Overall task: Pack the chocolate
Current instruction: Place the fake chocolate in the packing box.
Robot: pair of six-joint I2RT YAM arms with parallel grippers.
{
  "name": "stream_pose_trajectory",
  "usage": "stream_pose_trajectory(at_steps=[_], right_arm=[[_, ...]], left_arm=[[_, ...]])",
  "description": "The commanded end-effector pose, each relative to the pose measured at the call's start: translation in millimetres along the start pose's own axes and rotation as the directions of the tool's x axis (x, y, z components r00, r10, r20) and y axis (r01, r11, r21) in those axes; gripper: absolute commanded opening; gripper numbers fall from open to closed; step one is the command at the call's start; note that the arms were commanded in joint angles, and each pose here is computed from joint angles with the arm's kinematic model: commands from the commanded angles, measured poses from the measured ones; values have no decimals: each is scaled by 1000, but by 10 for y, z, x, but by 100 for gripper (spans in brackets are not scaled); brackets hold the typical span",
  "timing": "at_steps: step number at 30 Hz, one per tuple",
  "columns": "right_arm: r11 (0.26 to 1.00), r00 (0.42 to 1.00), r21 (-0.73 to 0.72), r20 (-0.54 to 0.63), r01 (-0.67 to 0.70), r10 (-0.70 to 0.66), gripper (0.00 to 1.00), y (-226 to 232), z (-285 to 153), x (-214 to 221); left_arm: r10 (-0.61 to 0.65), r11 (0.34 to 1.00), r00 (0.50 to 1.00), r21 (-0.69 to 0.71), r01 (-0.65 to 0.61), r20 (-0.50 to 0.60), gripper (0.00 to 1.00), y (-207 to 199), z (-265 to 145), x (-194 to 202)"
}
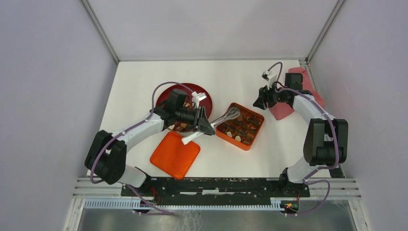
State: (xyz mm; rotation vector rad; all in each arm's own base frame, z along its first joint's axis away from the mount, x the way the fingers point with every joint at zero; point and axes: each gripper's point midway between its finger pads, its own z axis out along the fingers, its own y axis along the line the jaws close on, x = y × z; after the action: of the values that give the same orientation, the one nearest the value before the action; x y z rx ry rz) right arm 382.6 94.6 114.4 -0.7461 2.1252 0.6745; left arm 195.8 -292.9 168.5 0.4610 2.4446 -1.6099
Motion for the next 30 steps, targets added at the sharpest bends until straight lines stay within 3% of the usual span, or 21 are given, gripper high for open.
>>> stream_pose_trajectory(at_steps=[1, 8, 25, 30], right_arm=[[999, 997, 7, 63, 35, -35, 57, 18, -87, -186], [1000, 998, 6, 66, 24, -25, 57, 3, -91, -169], [1000, 997, 3, 72, 20, -20, 57, -7, -101, -174], [1000, 997, -1, 72, 16, -16, 57, -2, -96, -172]], left_arm=[[73, 997, 997, 35, -72, -13, 2, -223, 279, -156], [98, 995, 990, -10, -99, -104, 2, -175, 586, -59], [106, 982, 961, -125, -141, -254, 4, 16, 798, 176], [111, 971, 957, -173, -162, -269, 14, 73, 776, 195]])
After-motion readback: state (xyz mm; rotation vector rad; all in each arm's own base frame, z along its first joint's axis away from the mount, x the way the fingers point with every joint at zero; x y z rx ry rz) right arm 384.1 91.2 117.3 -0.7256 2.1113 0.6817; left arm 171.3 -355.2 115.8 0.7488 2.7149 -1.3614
